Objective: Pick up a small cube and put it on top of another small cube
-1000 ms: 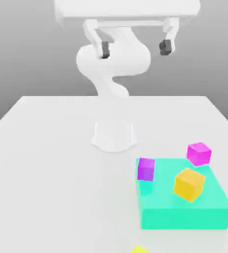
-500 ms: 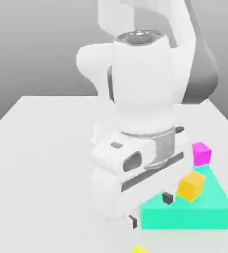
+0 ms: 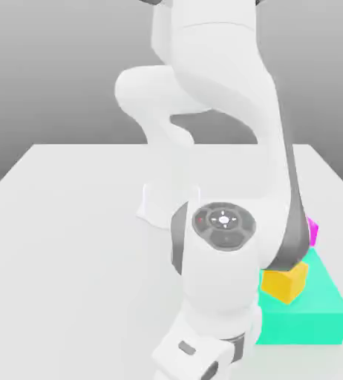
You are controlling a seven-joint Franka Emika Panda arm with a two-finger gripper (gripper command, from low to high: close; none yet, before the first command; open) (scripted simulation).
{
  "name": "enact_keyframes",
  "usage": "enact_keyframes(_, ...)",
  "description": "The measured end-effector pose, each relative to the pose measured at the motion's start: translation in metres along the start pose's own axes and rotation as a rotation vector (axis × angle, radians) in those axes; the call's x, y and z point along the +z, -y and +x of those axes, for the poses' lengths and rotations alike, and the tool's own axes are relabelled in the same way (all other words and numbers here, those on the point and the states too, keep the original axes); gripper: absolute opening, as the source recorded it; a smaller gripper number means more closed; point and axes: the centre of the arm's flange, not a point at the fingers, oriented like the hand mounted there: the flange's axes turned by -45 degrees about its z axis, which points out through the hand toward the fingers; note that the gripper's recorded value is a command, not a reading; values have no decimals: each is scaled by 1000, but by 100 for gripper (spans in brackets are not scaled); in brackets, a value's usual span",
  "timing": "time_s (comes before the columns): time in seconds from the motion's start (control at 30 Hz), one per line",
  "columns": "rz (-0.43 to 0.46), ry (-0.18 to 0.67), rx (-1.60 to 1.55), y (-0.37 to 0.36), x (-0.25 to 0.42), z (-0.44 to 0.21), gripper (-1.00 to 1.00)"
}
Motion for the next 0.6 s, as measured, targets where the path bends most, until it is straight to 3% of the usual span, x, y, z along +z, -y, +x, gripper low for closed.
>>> enact_keyframes(0.17, 10, -4, 2, 8, -60, 2, -100)
enact_keyframes(0.4, 69, -25, 4, 94, -119, 17, -100)
enact_keyframes(0.6, 54, -15, -22, 175, -165, 13, -100)
